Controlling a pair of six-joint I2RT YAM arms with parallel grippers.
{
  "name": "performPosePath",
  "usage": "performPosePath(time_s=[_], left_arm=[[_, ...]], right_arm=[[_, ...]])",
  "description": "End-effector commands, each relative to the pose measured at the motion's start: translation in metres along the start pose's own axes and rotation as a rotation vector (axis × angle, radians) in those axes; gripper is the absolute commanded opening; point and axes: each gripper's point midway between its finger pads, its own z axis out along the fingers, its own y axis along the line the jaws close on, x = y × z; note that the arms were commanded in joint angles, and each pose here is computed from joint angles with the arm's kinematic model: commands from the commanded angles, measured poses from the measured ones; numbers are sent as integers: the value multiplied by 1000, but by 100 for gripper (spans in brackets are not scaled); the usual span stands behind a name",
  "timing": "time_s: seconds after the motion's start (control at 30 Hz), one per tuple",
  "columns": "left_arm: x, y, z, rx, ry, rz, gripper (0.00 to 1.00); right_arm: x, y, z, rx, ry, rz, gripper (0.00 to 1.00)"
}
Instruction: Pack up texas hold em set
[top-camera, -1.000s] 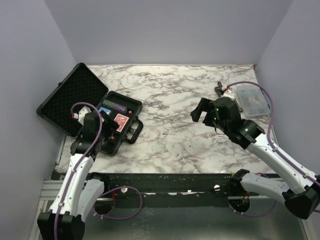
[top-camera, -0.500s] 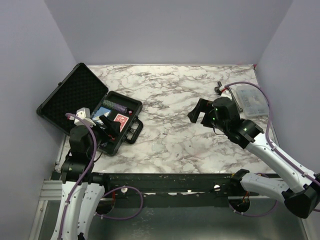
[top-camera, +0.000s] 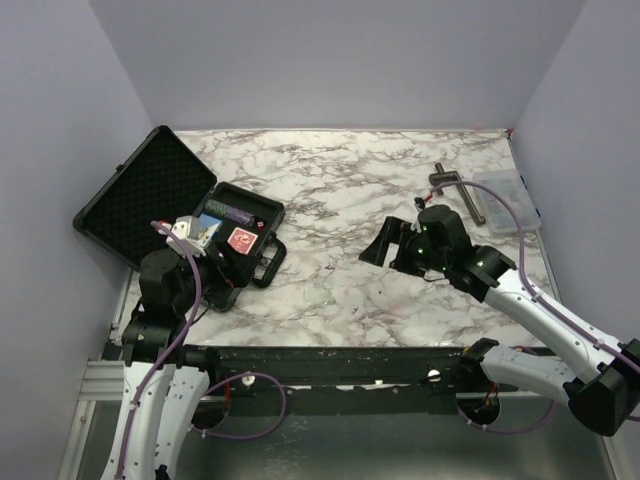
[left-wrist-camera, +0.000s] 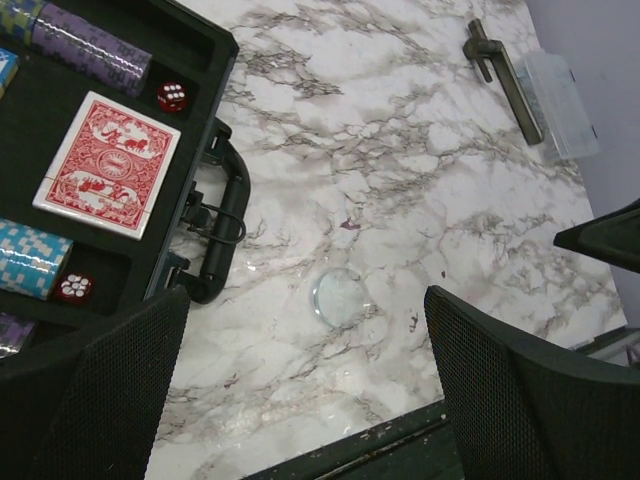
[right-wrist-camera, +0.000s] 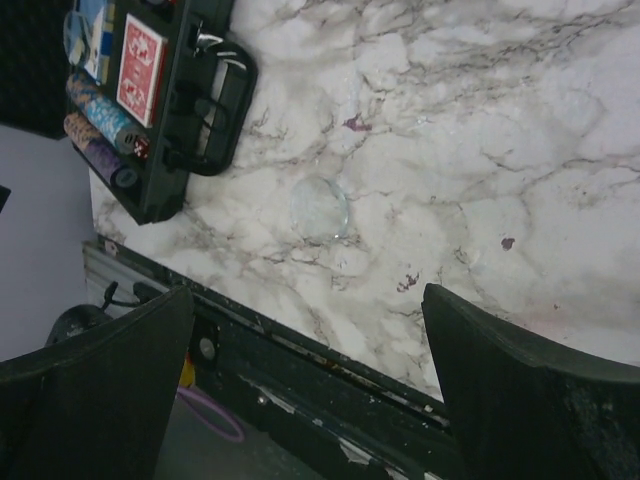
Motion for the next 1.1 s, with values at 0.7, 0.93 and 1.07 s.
performPosePath(time_s=[0.7,0.93,1.07], left_arm=[[10,-21,2,109,54,37,97],[5,-17,-1,81,14,38,97],[0,-14,-6,63,-22,42,97]], right_arm=[[95,12,46,91,289,-156,100],[105,29,69,142,297,-236,100],[111,37,83,178,310,-283,100]])
